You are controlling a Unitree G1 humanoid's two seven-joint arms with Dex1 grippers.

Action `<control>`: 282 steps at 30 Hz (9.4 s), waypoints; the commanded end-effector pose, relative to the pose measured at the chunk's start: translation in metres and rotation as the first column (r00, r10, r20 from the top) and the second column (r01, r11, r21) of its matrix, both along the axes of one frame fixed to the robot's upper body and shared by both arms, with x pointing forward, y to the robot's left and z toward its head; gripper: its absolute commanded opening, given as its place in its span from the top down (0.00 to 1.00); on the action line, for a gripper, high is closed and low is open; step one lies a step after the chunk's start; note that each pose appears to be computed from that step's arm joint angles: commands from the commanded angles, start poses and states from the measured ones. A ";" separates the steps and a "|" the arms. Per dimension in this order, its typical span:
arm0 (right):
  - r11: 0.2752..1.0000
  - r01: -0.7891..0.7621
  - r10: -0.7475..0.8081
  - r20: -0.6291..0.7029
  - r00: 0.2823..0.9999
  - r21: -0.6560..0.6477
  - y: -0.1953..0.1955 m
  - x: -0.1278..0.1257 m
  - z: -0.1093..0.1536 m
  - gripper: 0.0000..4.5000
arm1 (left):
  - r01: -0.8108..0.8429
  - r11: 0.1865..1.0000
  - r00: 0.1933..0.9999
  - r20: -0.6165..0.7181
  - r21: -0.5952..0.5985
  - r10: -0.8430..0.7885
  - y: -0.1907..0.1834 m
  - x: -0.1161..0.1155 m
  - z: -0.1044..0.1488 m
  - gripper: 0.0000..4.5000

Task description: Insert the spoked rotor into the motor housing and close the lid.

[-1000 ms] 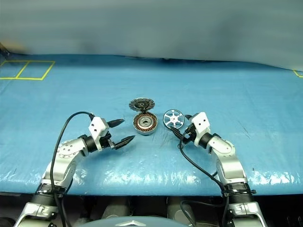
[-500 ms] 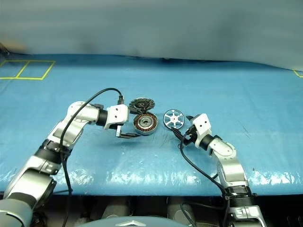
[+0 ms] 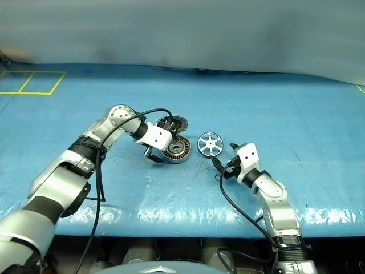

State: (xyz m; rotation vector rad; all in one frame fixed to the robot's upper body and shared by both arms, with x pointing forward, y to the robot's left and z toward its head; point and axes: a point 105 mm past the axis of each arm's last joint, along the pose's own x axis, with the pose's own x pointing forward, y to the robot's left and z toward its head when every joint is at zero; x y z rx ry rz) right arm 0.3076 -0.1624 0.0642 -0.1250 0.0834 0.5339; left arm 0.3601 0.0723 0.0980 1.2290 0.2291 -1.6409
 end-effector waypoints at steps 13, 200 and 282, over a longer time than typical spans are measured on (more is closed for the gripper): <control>1.000 0.028 -0.028 0.077 0.997 -0.002 -0.008 0.002 0.019 0.01 | 0.051 0.998 0.997 0.055 0.026 -0.052 -0.001 0.004 0.008 0.00; 0.998 0.067 -0.067 0.054 0.996 0.017 -0.008 -0.008 0.005 0.00 | -0.324 0.944 0.932 0.190 0.062 0.308 0.025 0.054 -0.002 0.31; 1.000 -0.016 0.016 0.017 1.000 0.007 0.009 -0.004 0.001 0.00 | 0.130 0.991 0.974 0.192 -0.039 -0.120 0.020 -0.056 0.028 0.63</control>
